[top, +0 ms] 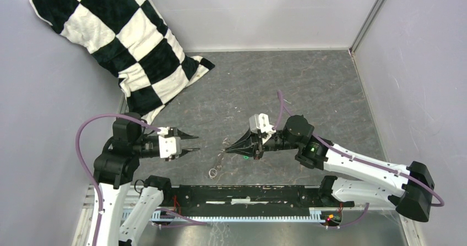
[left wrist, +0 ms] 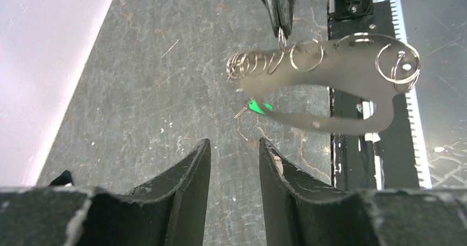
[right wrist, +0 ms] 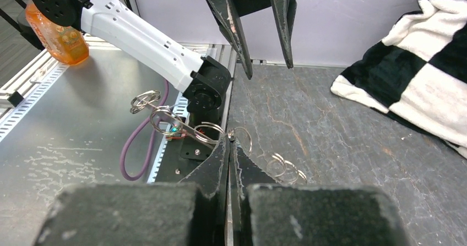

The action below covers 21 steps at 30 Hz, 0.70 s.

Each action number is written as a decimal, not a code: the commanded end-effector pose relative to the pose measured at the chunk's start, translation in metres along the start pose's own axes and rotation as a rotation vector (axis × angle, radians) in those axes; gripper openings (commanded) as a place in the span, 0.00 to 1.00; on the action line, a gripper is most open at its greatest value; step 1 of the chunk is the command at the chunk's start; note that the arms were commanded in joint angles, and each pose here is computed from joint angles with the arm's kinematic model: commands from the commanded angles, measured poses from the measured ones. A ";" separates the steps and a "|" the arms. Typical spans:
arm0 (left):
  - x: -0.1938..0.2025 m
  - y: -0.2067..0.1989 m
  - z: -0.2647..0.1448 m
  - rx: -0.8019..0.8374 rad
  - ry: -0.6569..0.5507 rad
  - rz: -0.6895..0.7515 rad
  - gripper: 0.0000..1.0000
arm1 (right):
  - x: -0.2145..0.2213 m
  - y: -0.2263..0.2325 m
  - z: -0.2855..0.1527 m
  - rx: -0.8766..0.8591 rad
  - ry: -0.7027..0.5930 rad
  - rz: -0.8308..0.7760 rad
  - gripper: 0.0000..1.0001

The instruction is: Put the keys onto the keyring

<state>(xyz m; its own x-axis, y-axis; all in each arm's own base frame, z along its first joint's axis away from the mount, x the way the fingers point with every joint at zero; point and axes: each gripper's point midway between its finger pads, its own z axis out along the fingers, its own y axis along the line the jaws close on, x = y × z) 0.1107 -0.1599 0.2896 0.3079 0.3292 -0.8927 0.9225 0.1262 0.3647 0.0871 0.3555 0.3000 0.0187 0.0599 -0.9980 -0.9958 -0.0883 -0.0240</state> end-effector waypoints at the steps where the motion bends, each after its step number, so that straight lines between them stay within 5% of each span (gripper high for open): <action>1: -0.017 0.000 0.002 0.025 -0.069 -0.026 0.45 | -0.035 0.001 0.007 -0.037 -0.096 -0.067 0.01; 21: -0.012 -0.032 0.010 0.149 -0.156 -0.209 0.32 | -0.049 -0.001 0.018 -0.062 -0.154 -0.048 0.00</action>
<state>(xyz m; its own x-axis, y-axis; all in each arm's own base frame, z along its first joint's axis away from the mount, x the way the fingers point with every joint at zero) 0.0914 -0.1711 0.2838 0.2047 0.2265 -0.9522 0.9710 0.0759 0.2268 0.0858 0.3684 0.3052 -0.0002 0.0996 -0.9950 -0.9908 -0.1345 -0.0132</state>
